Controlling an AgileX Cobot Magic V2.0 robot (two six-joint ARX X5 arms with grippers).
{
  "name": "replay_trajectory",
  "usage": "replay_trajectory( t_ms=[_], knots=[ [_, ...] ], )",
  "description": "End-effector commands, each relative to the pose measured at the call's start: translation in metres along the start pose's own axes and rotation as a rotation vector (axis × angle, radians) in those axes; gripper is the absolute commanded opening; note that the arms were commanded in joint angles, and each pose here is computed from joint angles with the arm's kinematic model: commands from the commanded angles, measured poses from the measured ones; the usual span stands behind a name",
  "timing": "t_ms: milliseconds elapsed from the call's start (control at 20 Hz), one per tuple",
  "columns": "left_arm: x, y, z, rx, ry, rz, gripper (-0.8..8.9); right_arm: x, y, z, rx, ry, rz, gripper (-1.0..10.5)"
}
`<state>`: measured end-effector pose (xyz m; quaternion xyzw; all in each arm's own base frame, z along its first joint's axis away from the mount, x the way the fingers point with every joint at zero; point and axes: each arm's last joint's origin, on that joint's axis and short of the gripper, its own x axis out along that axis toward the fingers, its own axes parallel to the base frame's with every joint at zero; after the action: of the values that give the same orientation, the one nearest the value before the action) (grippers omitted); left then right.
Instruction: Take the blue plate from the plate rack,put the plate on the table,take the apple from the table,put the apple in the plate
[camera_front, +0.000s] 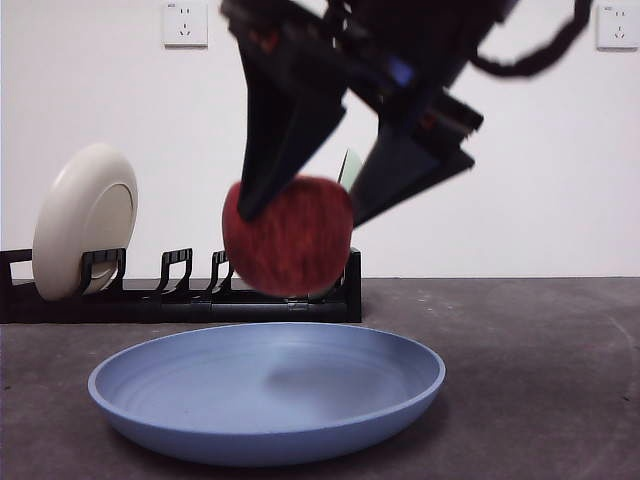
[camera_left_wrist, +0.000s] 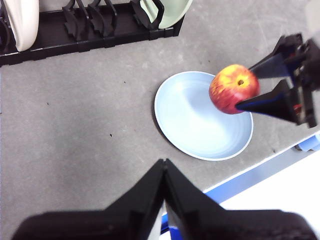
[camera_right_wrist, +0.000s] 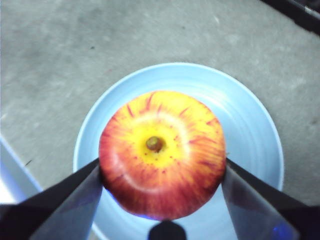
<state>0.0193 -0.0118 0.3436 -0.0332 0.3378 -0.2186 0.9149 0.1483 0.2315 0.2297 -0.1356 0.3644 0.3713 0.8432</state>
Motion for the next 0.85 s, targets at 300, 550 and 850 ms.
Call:
replay_trajectory(
  t_ms=[300,550,850],
  knots=[
    [0.006,-0.005,0.002,0.014,0.021,0.021,-0.08,0.025,-0.003,-0.016,0.071,-0.046,-0.091,0.6],
    [0.011,-0.009,0.004,0.025,0.040,0.034,-0.08,0.052,0.000,-0.026,0.065,0.029,-0.061,0.6],
    [0.016,-0.012,0.006,0.037,0.061,0.048,-0.08,0.063,0.000,-0.033,0.108,0.071,-0.072,1.0]
  ],
)
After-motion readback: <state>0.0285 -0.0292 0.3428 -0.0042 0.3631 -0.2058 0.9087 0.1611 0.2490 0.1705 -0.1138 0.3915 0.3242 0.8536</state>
